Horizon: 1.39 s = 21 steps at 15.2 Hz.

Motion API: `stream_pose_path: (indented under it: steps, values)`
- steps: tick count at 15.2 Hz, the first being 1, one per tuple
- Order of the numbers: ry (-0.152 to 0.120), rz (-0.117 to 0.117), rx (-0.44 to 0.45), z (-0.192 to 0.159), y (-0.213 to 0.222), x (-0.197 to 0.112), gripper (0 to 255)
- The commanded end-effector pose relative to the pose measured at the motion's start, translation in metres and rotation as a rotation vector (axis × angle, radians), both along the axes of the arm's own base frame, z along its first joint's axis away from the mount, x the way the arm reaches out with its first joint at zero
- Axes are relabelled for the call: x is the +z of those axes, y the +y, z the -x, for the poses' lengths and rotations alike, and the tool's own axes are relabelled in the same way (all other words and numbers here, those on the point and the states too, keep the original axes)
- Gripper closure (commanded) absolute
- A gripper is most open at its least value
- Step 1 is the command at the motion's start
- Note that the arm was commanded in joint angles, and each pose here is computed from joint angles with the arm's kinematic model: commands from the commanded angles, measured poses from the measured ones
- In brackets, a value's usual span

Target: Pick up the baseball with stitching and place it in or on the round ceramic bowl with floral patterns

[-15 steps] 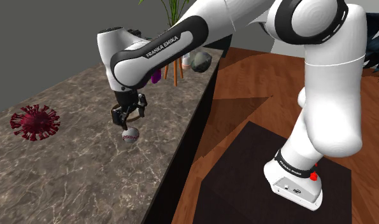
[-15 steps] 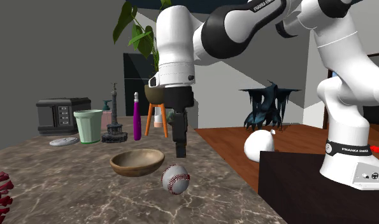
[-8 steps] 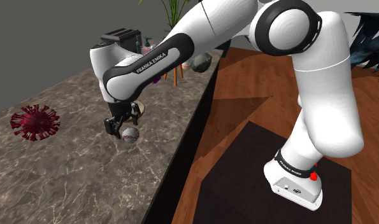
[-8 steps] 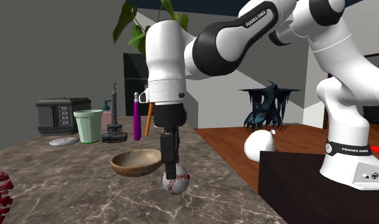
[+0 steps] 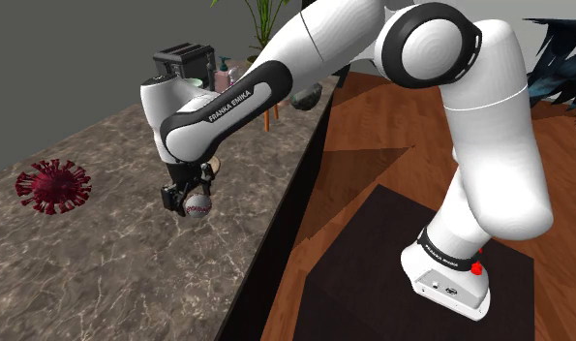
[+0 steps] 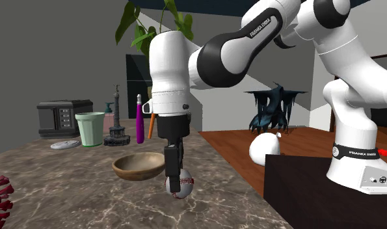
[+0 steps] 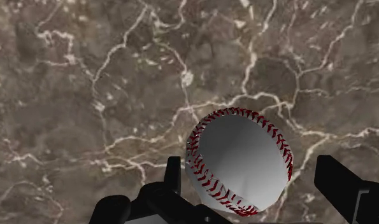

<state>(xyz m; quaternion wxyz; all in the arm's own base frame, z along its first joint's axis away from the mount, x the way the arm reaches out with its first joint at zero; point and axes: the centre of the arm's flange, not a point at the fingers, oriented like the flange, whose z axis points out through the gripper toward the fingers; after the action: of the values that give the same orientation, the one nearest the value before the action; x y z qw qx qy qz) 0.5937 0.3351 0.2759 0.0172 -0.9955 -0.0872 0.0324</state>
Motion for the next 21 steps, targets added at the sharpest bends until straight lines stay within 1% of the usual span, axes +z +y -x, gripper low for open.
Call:
stream_pose_path:
  steps: [1,2,3,12,21]
  values:
    - [0.000,0.000,0.000,0.000,0.000,0.000,0]
    - [0.000,0.000,0.000,0.000,0.000,0.000,0]
    - [0.000,0.000,0.000,0.000,0.000,0.000,255]
    - [0.000,0.000,0.000,0.000,0.000,0.000,255]
    - [0.000,0.000,0.000,0.000,0.000,0.047,255]
